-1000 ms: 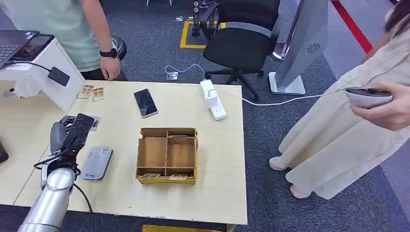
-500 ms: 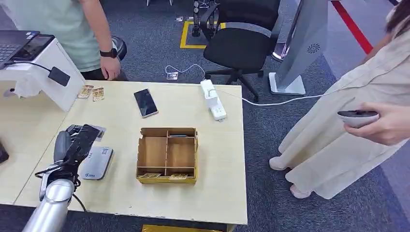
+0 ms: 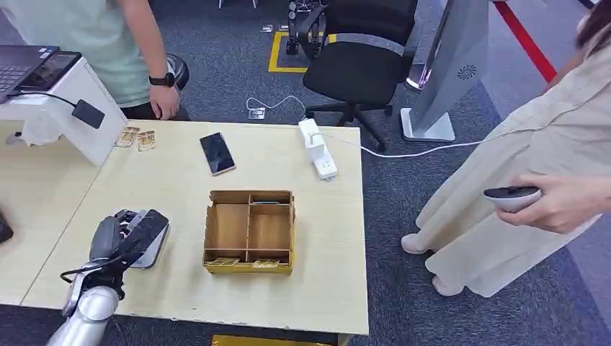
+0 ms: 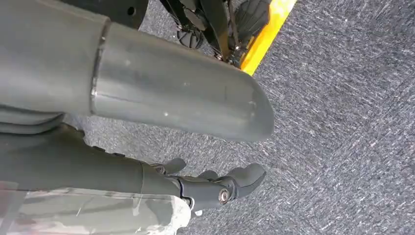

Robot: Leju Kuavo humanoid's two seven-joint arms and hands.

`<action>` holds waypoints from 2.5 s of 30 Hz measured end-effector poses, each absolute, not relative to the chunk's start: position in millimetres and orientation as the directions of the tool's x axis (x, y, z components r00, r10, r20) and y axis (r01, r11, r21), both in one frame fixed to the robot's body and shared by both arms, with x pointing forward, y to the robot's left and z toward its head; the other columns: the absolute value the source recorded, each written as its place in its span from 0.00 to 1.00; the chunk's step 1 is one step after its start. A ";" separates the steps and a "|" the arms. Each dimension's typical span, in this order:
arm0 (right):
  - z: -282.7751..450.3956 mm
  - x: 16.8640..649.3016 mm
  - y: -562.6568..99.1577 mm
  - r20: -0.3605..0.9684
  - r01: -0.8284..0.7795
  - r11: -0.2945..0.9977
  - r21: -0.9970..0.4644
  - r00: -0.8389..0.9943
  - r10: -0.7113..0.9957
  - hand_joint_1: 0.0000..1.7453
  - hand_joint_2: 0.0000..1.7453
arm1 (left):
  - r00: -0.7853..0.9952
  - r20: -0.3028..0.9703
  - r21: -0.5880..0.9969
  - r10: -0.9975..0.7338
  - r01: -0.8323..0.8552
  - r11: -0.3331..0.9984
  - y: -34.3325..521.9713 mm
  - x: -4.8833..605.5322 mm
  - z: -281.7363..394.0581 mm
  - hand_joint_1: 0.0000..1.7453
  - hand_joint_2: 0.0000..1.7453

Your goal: Pass the card to the sensor for recognition and then transmit it.

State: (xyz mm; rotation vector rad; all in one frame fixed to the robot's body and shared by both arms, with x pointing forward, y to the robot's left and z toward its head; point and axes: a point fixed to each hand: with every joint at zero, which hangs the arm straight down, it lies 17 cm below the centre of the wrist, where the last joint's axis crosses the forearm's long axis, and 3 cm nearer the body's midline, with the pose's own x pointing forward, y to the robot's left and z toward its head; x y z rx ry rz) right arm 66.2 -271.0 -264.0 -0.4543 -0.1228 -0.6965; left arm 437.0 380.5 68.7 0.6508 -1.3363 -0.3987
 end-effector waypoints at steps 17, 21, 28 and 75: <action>-264.1 66.2 -270.6 0.254 0.638 0.680 -0.363 0.769 -0.586 0.00 0.00 | 0.262 0.701 0.705 -0.663 -0.115 0.700 396.3 440.4 55.6 1.00 1.00; -264.1 66.3 -270.6 0.254 0.637 0.680 -0.363 0.770 -0.585 0.00 0.00 | 0.259 0.698 0.710 -0.668 -0.127 0.693 398.6 443.9 58.5 1.00 1.00; -264.3 66.3 -270.0 0.252 0.635 0.683 -0.362 0.772 -0.584 0.00 0.00 | 0.271 0.663 0.746 -0.698 -0.164 0.645 408.2 449.8 66.9 1.00 1.00; -264.3 72.0 -268.4 0.259 0.623 0.701 -0.347 0.782 -0.567 0.00 0.00 | 0.420 0.472 0.864 -0.775 -0.045 0.501 429.9 442.4 9.7 1.00 1.00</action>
